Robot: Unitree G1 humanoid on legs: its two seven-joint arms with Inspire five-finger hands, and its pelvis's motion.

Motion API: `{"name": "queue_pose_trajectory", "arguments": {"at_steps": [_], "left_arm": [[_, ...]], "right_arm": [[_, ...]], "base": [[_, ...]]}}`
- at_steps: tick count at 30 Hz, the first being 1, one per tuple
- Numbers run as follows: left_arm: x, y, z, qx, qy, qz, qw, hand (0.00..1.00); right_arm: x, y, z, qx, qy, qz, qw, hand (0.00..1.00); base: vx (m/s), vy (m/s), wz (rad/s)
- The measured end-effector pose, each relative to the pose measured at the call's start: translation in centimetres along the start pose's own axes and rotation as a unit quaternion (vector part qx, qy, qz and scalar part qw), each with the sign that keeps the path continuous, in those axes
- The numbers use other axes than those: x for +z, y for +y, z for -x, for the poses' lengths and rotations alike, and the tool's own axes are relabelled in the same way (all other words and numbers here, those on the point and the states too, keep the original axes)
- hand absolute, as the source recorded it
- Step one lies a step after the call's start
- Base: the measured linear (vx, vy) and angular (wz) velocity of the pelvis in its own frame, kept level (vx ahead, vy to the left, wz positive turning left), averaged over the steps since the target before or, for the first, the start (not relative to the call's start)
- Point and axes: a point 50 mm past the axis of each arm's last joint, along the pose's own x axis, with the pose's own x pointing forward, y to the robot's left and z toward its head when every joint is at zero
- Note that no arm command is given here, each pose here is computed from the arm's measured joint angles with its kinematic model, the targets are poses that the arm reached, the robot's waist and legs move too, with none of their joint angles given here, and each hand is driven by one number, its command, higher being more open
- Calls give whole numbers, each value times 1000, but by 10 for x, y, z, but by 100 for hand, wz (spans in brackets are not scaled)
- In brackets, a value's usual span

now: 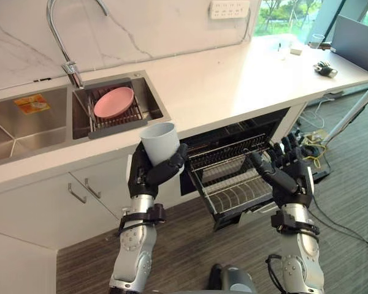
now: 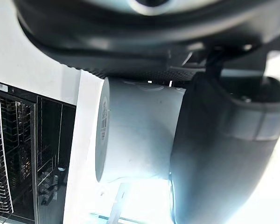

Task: Walk over to the sink, pick up the cup, carry it to the dishwasher, place the cup inside the dishwasher, then close the dishwasher door

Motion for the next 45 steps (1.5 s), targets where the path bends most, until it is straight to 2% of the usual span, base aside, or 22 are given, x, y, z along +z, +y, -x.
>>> {"name": "queue_pose_trajectory", "arguments": {"at_steps": [4,7,10,13,16,21,24,32,39,45], "left_arm": [[-7,0,6,0,20,0,1000,0],[-10,-14,8,-40,25,10,999,0],[-18,-40,15,-109,53,27,992,0],[-18,-47,16,-140,52,33,988,0],[-17,-43,16,-144,54,33,988,0],[-14,-22,12,-129,60,5,990,0],[-10,-25,11,-132,53,1,990,0],[21,-37,-20,-96,-31,-13,995,0],[49,-42,-41,5,-119,-11,993,0],[56,-32,-48,85,-163,-17,983,0]], "right_arm": [[-2,-4,4,-7,5,2,1000,100],[7,-16,6,-32,-19,-2,999,100],[13,-32,10,-50,-23,21,998,100],[17,-34,8,-44,-27,34,998,100],[17,-36,8,-45,-26,36,998,100],[6,-27,6,-57,-22,2,998,100],[4,-26,6,-75,-24,-10,997,100],[14,-18,1,-57,-59,-36,996,100],[39,18,-21,59,-110,-47,991,100],[47,30,-29,105,-99,-55,988,100]], "base": [[207,-43,6],[246,30,3],[238,156,-7],[203,328,-66],[148,424,-32],[82,333,-6],[-16,107,-12],[-37,-10,-46],[-1,-94,-19],[-29,-17,9]]}}
